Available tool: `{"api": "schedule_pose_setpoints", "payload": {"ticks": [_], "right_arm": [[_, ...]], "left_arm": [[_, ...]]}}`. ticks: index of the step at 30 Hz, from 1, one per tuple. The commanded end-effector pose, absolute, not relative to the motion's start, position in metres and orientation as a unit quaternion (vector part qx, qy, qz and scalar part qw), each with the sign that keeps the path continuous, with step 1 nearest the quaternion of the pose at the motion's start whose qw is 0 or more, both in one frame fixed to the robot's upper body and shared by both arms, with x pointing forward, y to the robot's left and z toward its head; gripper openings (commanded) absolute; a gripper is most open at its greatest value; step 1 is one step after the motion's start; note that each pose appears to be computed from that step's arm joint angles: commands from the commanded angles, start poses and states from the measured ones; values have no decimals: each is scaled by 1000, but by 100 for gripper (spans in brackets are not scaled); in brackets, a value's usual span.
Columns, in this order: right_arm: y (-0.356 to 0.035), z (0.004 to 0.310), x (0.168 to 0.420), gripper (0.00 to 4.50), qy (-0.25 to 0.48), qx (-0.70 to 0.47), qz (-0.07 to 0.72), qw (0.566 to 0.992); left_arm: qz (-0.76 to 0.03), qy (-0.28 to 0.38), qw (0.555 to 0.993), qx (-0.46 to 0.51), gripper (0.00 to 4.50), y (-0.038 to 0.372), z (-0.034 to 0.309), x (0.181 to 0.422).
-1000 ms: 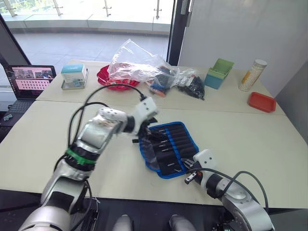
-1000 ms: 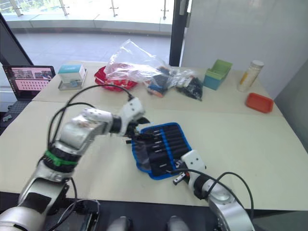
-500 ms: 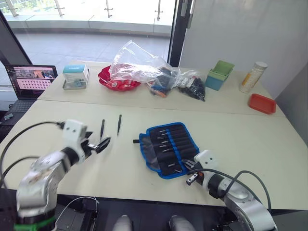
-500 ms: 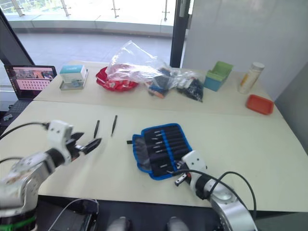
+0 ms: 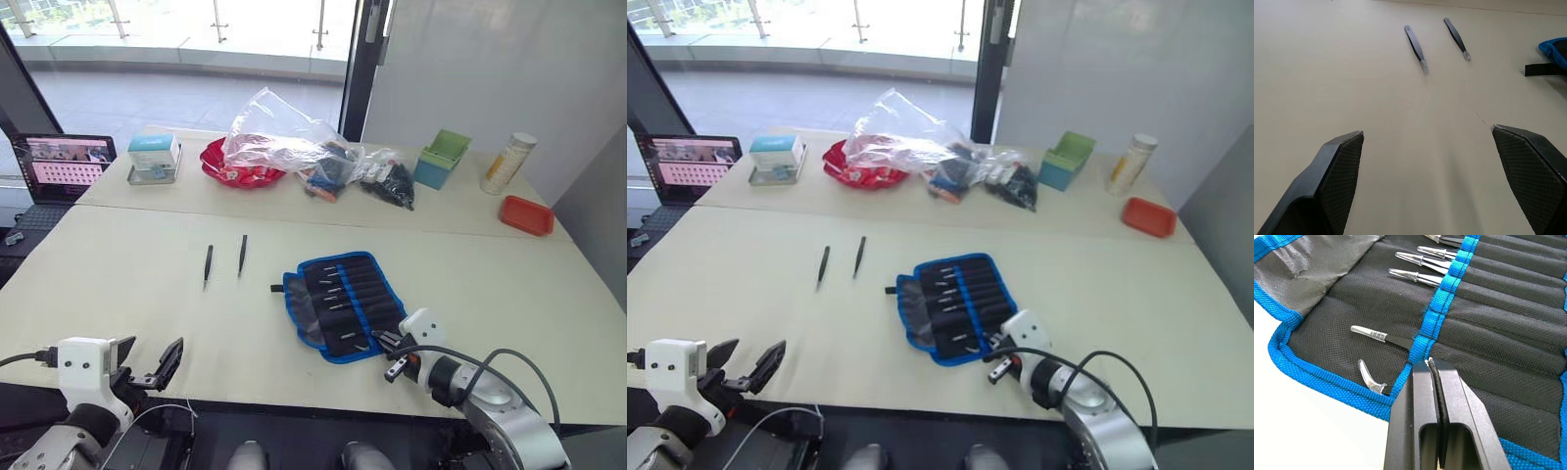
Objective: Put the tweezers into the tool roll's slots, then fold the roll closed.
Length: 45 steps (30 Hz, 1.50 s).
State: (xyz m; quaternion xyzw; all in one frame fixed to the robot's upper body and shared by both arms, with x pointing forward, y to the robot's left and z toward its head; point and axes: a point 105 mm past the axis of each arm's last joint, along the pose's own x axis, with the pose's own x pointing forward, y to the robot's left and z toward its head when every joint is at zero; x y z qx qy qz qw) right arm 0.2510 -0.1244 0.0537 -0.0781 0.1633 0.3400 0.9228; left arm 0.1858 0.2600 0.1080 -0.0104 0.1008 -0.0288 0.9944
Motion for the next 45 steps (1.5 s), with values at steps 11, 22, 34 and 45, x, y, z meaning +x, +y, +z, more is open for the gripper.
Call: {"api": "schedule_pose_setpoints", "payload": {"ticks": [11, 22, 34, 45], "right_arm": [[-121, 17, 242, 0, 233, -56, 345, 908], [-117, 20, 245, 0, 225, -53, 343, 911], [-117, 20, 244, 0, 223, -52, 339, 912], [-116, 22, 247, 0, 219, -52, 337, 914]], "left_arm": [[-5, 109, 994, 10, 442, 268, 68, 234], [-13, 123, 992, 14, 442, 238, 73, 301], [0, 176, 984, -34, 442, 205, 72, 335], [18, 185, 982, -37, 228, 206, 79, 346]]}}
